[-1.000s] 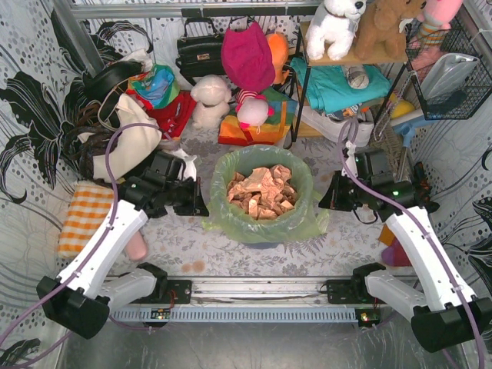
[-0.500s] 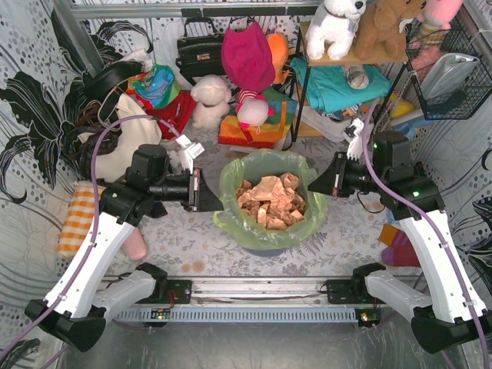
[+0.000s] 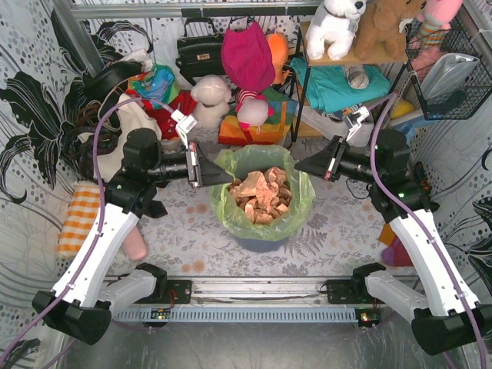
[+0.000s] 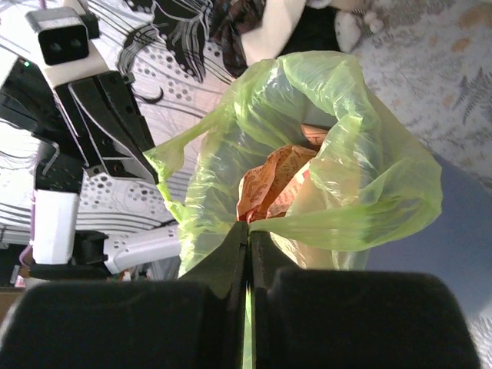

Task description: Tie the trash bag

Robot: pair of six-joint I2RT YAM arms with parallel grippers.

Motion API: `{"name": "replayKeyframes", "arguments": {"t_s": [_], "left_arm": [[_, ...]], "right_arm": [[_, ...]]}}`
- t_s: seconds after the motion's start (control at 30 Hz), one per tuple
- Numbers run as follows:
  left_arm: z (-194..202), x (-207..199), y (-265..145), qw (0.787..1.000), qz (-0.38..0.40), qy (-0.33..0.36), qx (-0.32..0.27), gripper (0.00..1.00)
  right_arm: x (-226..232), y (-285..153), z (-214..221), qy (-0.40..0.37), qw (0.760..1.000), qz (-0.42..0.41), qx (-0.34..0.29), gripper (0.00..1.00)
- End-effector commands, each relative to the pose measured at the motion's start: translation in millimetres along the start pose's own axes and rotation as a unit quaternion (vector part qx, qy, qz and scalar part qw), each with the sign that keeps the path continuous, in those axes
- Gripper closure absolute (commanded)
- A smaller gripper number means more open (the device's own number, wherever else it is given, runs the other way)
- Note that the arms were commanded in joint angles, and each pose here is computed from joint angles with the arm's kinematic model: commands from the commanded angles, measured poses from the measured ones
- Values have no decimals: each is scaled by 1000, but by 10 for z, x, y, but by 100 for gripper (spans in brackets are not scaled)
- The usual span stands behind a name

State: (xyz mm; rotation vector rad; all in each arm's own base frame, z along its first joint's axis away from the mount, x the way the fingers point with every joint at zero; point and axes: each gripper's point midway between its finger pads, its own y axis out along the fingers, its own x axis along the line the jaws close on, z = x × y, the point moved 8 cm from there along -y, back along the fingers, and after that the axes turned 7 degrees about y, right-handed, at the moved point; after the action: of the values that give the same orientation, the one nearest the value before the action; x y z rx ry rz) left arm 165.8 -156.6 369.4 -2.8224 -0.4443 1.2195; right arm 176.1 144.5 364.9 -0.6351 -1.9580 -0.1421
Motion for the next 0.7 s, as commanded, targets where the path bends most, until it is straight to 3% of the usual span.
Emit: {"name": "replayKeyframes", "arguments": {"t_s": [0.0,0.27,0.5,0.67], "left_arm": [[-291,-219,17,995,77,55,-43,100],[-503,-222,109,991,102,63,-61,100],[-438,285,349,998,46,4,-47,100],[-542,351,413,997,37,0,-68,100]], "right_arm": [[213,81,-189,-17,996,-85,-38,100],[59,308,-202,9,994,-104,-28,100],[-19,627,-85,13,995,-101,-13,100],[55,785,-83,5,994,-111,-7,100]]}}
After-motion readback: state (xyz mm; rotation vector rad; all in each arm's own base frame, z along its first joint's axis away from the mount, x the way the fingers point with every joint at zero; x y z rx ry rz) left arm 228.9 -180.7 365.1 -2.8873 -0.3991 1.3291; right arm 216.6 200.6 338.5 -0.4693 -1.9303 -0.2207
